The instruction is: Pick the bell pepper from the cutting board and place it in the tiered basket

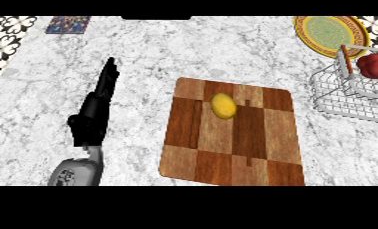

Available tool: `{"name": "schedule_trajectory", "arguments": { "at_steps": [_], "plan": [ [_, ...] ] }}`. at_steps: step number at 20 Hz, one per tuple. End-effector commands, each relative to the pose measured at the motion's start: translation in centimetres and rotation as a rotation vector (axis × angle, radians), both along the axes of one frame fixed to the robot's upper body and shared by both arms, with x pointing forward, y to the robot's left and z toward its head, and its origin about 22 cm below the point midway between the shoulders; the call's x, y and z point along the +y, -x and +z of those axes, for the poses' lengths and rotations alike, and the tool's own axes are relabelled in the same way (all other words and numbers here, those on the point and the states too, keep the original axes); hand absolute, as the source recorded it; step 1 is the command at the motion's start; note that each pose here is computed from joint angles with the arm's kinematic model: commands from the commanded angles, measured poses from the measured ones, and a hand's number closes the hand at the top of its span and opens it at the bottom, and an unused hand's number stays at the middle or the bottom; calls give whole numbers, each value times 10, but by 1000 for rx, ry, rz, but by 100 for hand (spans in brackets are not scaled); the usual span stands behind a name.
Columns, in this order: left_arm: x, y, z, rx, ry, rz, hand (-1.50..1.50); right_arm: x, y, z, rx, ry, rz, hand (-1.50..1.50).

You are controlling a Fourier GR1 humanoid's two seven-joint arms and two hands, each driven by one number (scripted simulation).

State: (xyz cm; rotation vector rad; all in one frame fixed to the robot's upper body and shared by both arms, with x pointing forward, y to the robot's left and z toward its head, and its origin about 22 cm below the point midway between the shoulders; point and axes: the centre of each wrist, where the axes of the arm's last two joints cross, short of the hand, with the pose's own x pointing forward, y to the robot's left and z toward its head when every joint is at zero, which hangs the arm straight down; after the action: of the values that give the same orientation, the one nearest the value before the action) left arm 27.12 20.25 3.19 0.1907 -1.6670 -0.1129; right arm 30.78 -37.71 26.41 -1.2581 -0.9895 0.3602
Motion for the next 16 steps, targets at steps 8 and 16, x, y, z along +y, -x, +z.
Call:
{"name": "schedule_trajectory", "arguments": {
  "at_steps": [8, 16],
  "plan": [
    [-14, -2, -5, -3, -10, 9, 0, -51, 28, 19, -373, -263, -132, -150],
    [15, 10, -3, 11, -4, 48, 0, -123, 133, 23, -486, -397, -327, -150]
  ]
}}
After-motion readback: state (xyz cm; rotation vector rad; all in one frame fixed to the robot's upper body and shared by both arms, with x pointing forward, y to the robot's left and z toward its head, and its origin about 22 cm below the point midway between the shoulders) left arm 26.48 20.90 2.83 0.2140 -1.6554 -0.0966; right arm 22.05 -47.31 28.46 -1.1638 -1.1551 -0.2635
